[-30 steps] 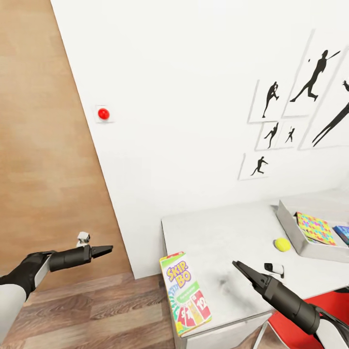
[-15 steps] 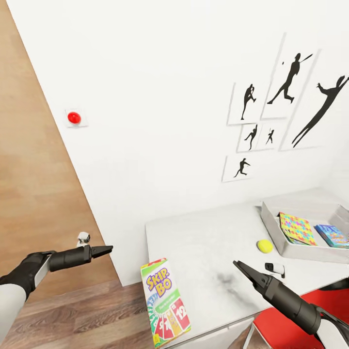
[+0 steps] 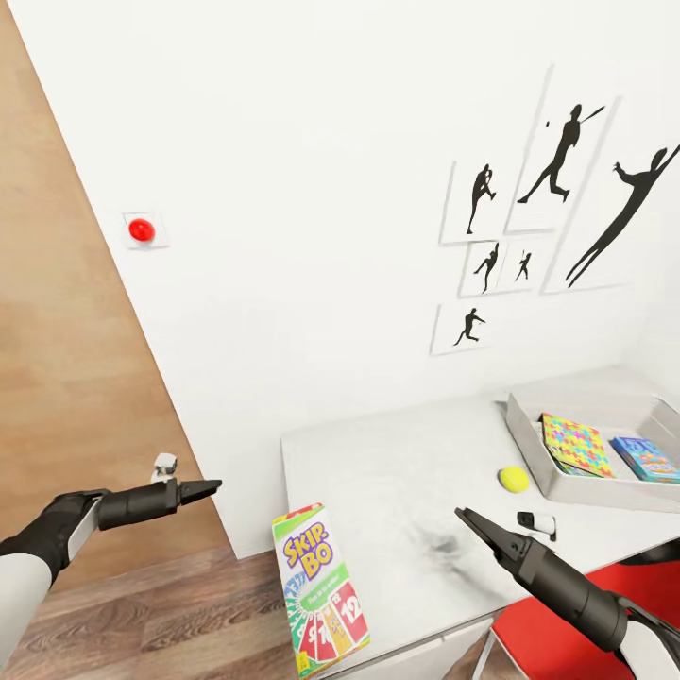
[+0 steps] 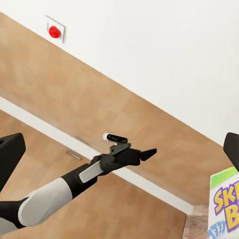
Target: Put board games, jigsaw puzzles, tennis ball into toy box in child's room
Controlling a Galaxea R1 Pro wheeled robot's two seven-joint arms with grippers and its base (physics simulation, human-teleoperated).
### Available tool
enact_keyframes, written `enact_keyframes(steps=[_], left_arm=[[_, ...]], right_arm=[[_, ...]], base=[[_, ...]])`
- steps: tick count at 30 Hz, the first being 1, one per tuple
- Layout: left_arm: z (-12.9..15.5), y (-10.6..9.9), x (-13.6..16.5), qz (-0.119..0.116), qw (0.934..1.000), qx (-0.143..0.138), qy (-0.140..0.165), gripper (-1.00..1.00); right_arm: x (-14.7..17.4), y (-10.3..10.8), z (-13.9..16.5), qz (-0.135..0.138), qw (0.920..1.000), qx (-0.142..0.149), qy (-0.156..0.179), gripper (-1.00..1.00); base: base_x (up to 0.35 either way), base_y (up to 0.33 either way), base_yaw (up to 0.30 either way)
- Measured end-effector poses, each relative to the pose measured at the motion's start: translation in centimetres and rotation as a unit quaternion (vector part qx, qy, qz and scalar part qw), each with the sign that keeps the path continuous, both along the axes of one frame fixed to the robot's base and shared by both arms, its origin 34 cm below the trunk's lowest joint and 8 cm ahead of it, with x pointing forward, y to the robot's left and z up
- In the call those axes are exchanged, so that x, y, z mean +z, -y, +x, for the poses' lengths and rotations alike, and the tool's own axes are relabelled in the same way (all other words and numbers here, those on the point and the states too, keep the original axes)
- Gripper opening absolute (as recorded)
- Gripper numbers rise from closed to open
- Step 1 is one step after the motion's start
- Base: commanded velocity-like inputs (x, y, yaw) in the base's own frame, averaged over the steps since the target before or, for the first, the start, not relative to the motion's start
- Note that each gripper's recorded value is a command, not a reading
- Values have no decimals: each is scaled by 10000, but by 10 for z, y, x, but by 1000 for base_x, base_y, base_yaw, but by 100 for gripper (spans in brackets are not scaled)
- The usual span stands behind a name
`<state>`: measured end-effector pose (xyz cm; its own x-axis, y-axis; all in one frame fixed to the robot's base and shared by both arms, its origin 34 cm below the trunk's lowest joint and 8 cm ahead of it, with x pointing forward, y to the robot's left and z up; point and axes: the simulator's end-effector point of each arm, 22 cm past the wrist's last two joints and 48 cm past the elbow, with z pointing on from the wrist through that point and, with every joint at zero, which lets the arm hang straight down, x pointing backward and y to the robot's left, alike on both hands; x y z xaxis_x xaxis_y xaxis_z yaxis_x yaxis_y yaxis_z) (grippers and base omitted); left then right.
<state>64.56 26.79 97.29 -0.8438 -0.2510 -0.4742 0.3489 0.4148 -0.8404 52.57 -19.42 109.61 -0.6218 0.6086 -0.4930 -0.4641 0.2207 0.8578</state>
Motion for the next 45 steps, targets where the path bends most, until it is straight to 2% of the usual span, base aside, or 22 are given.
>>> enact_keyframes(steps=[8, 11, 15, 20, 28, 45], left_arm=[[6, 1, -15, 87, 9998, 114, -144, 100], [7, 3, -22, 117, 9996, 160, -216, 100], [7, 8, -37, 151, 9984, 246, -476, 100], [9, 11, -50, 215, 9971, 312, -660, 100], [6, 11, -71, 265, 9946, 406, -923, 100], [2, 13, -97, 157, 9900, 452, -1327, 100]], right_arm=[[3, 7, 1, 71, 9999, 15, 129, 100], [11, 20, 2, 155, 9995, -44, 256, 100], [36, 50, -1, 398, 9969, -160, 658, 100], [49, 62, -7, 595, 9938, -113, 927, 100], [48, 63, -11, 822, 9931, 68, 832, 100], [31, 62, -6, 800, 9936, 98, 794, 100]], base=[[0, 0, 0], [0, 0, 0], [0, 0, 0], [0, 0, 0], [0, 0, 0], [0, 0, 0]])
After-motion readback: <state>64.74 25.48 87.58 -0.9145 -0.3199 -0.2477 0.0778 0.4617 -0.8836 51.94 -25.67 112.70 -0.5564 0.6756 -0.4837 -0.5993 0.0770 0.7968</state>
